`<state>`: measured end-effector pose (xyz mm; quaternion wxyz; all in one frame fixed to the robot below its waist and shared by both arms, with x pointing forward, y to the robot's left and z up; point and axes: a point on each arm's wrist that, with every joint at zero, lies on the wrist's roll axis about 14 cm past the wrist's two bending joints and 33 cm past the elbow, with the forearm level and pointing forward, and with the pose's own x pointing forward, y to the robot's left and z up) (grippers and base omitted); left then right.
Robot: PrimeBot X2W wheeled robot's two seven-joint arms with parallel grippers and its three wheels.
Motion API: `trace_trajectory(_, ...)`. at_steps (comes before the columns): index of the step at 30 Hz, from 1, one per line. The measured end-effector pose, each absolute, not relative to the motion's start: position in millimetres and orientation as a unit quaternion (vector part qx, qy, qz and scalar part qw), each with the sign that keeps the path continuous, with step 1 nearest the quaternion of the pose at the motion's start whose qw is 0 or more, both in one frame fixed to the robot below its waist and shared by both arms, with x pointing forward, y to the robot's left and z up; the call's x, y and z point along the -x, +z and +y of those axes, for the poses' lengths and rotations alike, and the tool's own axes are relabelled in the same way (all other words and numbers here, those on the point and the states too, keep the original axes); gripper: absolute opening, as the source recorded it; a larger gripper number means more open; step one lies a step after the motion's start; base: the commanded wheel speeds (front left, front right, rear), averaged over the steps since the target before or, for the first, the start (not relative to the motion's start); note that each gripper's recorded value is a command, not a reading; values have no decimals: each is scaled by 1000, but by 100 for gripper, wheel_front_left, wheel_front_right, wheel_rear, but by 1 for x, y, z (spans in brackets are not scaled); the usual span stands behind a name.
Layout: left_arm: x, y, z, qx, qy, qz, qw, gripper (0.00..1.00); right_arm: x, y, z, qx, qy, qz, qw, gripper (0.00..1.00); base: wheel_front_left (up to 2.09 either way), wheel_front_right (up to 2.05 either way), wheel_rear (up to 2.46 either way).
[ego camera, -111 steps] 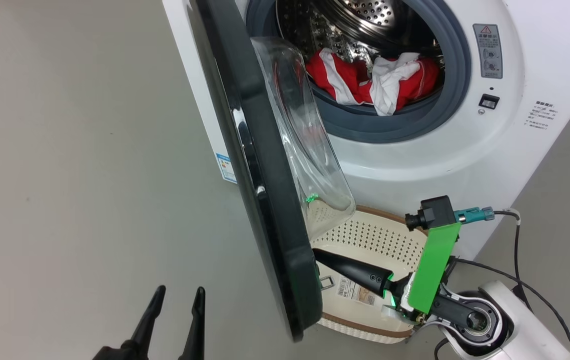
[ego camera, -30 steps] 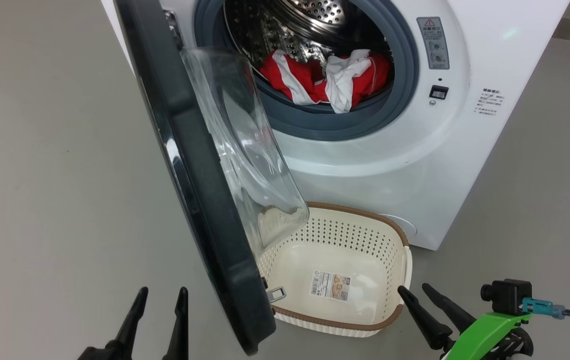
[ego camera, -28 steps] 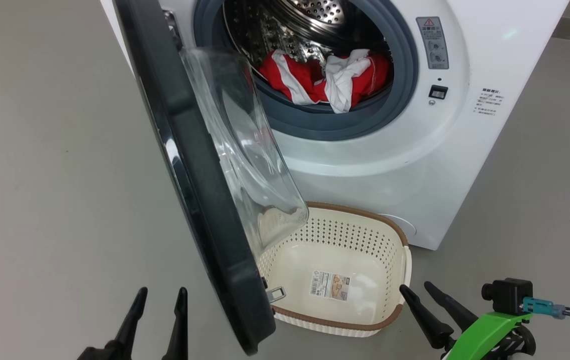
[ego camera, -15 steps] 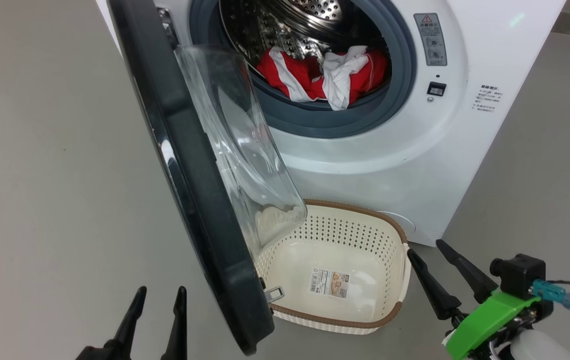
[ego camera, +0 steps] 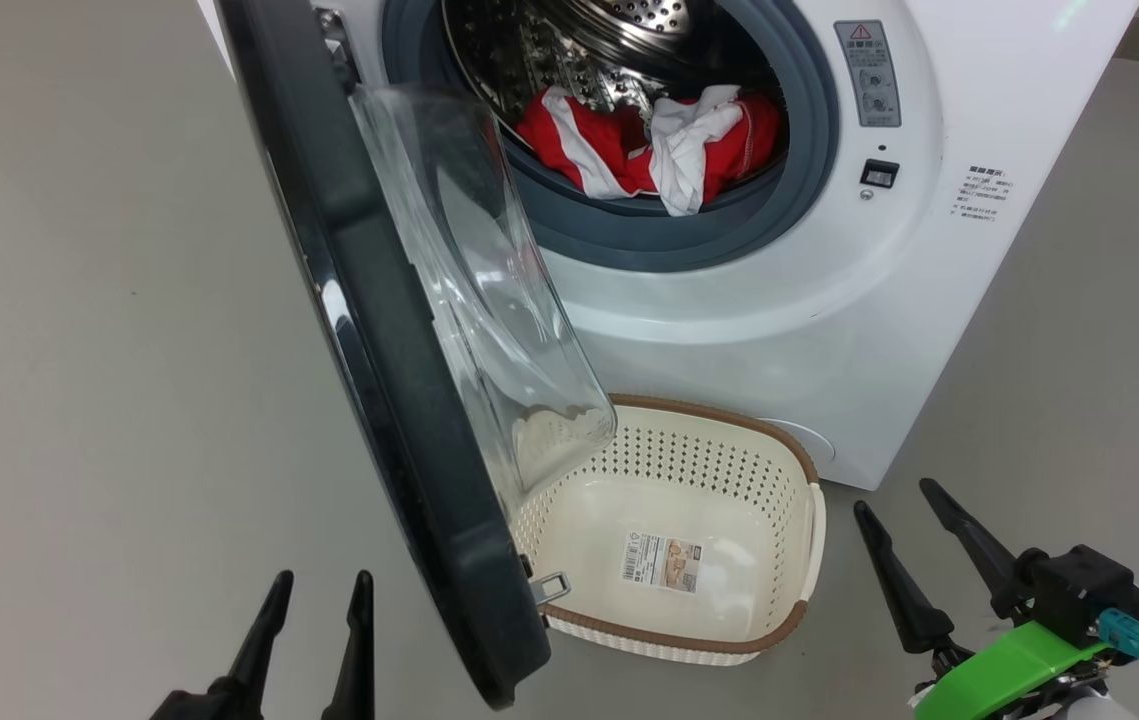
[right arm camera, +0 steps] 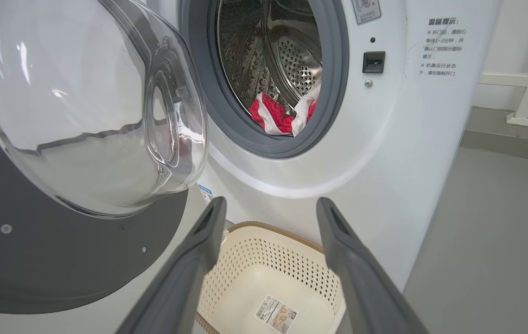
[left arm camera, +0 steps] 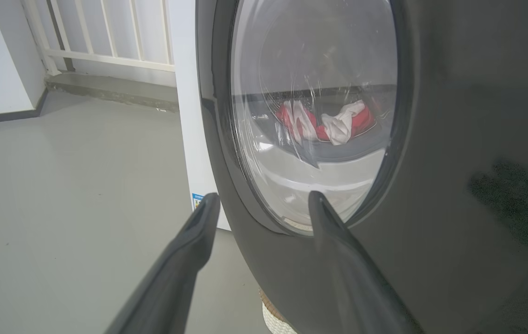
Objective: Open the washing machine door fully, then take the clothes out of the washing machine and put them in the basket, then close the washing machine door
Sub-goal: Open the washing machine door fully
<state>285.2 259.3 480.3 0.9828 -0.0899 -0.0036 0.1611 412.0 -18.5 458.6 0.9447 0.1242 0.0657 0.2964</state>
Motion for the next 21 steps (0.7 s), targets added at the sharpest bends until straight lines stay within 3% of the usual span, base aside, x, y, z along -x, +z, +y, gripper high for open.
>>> trace_trajectory(17, -285, 482, 259, 91, 161, -7, 983, 100, -410, 457, -25, -118, 281, 64, 950, 100, 0, 0, 0)
trace_trajectory(19, -285, 483, 260, 95, 162, -9, 982, 40, -410, 457, -25, -118, 281, 64, 950, 100, 0, 0, 0)
trace_trajectory(20, -285, 483, 261, 98, 164, -11, 982, 16, -410, 457, -25, -118, 281, 64, 950, 100, 0, 0, 0)
trace_trajectory(21, -285, 485, 262, 100, 166, -14, 981, 0, -410, 457, -24, -118, 281, 64, 950, 100, 0, 0, 0)
